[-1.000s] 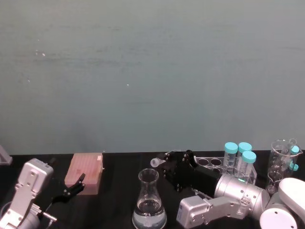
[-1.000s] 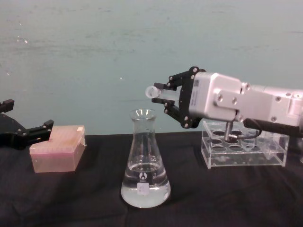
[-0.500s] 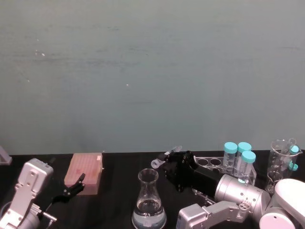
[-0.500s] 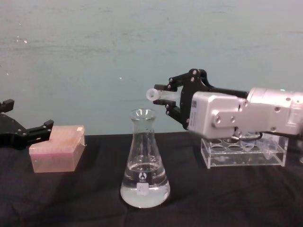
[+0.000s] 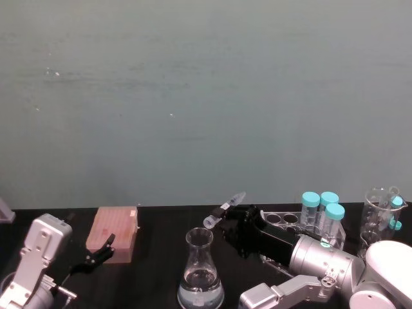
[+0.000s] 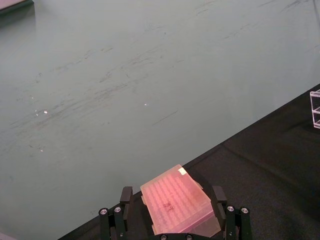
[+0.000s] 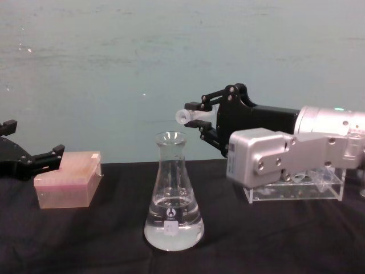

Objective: Pour the liquid from the test tube into the beaker using one hand.

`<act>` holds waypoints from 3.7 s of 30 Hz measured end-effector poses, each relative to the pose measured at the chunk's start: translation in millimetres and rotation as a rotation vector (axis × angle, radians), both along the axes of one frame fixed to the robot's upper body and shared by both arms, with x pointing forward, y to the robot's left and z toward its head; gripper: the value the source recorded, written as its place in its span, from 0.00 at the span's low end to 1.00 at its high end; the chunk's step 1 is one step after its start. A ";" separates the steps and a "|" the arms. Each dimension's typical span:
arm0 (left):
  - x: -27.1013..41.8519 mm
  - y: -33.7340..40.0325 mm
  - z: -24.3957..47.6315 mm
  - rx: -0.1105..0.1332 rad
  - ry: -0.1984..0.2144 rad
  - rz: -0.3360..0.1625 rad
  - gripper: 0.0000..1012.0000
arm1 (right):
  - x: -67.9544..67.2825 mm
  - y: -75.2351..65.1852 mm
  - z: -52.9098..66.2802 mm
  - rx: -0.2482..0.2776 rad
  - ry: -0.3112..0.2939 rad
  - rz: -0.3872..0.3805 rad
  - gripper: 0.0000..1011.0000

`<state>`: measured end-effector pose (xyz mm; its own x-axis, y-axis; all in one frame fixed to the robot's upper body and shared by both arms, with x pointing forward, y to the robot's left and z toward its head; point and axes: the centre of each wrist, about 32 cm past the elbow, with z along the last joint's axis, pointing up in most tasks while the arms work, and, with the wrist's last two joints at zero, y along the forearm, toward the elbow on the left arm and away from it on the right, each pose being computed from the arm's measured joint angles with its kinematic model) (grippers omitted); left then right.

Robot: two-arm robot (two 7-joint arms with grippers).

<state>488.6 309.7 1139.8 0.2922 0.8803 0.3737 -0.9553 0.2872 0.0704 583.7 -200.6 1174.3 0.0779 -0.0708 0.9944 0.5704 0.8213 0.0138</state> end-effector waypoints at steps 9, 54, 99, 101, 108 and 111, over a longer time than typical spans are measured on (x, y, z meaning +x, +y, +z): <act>0.0 0.0 0.0 0.000 0.000 0.000 0.99 | 2.4 0.3 0.8 -0.031 -0.037 0.005 0.19; 0.0 0.0 0.0 0.000 0.000 0.000 0.99 | 11.2 -0.7 5.5 -0.133 -0.174 0.035 0.19; 0.0 0.0 0.0 0.000 0.000 0.000 0.99 | 23.1 -51.2 32.0 0.501 0.610 -0.162 0.19; 0.0 0.0 0.0 0.000 0.000 0.000 0.99 | 26.3 -63.1 33.1 0.577 0.707 -0.183 0.19; 0.0 0.0 0.0 0.000 0.000 0.000 0.99 | 30.7 -79.2 32.0 0.684 0.860 -0.205 0.19; 0.0 0.0 0.0 0.000 0.000 0.000 0.99 | 33.1 -84.6 30.4 0.719 0.929 -0.209 0.19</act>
<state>488.6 309.7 1139.8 0.2923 0.8803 0.3737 -0.9552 0.2873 0.0703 616.8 -285.2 1204.7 0.6674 -0.6855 0.2910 0.7271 0.6842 -0.0558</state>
